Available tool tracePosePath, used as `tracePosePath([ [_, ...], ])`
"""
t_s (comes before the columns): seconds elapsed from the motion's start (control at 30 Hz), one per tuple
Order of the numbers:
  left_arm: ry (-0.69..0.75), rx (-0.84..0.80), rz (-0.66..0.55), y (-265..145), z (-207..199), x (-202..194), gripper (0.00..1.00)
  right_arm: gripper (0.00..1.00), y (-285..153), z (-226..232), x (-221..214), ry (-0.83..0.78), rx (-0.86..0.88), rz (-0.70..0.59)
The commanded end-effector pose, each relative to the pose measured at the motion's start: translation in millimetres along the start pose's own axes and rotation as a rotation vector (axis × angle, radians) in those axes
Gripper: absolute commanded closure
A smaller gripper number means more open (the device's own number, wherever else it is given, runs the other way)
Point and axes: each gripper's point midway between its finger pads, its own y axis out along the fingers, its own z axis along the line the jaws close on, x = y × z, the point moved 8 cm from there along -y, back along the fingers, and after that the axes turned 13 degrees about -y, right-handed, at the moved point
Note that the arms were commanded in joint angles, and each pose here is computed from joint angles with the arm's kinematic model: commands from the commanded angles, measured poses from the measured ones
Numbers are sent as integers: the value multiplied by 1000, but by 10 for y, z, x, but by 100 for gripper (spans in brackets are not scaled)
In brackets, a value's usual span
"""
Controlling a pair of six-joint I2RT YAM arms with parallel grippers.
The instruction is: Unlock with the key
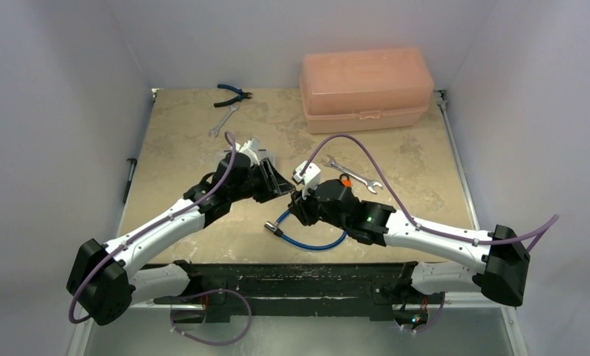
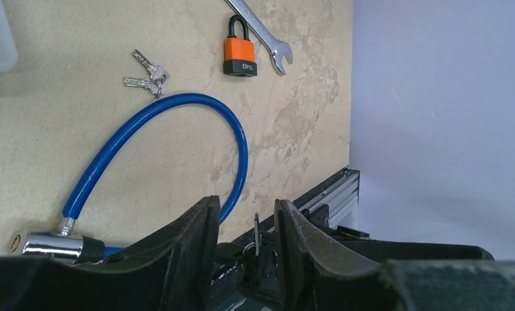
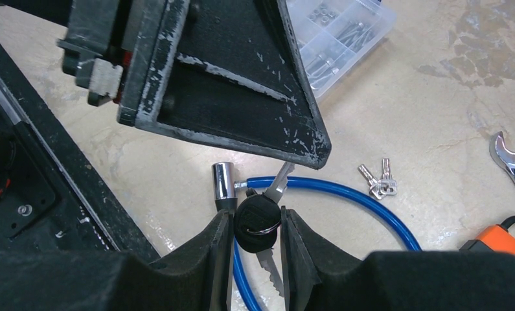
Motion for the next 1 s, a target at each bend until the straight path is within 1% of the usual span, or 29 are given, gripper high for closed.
tracePosePath([
  [0.0,-16,-74,5,53,-99,24,62,100,0,-7,196,0,-15,-72],
  [0.2,-30,-84,32,95,-86,-23,70,100,12,-15,176,-4,-25,-64],
  [0.27,-29,-84,38,101,-89,-48,79,100,16,-19,173,-6,-30,-63],
  [0.33,-23,-106,36,114,-133,-56,96,100,14,-21,174,-6,-31,-63],
  [0.37,-23,-115,36,120,-151,-62,100,100,10,-20,175,-4,-30,-64],
  [0.43,-23,-121,36,130,-163,-75,100,100,-4,-17,186,5,-27,-68],
  [0.47,-22,-128,33,126,-177,-80,100,97,-12,-1,193,14,-12,-72],
  [0.5,-20,-134,26,120,-187,-79,100,79,-22,14,206,22,3,-76],
  [0.57,-16,-143,10,95,-211,-67,100,36,-56,6,220,46,-7,-85],
  [0.63,-2,-149,-11,63,-238,-43,100,5,-92,-9,230,73,-17,-94],
  [0.67,5,-151,-18,44,-250,-34,100,2,-117,-11,244,85,-12,-103],
  [0.7,12,-158,-24,27,-272,-26,100,1,-143,-21,265,98,-7,-114],
  [0.97,85,-210,-73,-107,-413,37,100,1,-404,-186,457,198,-27,-256],
])
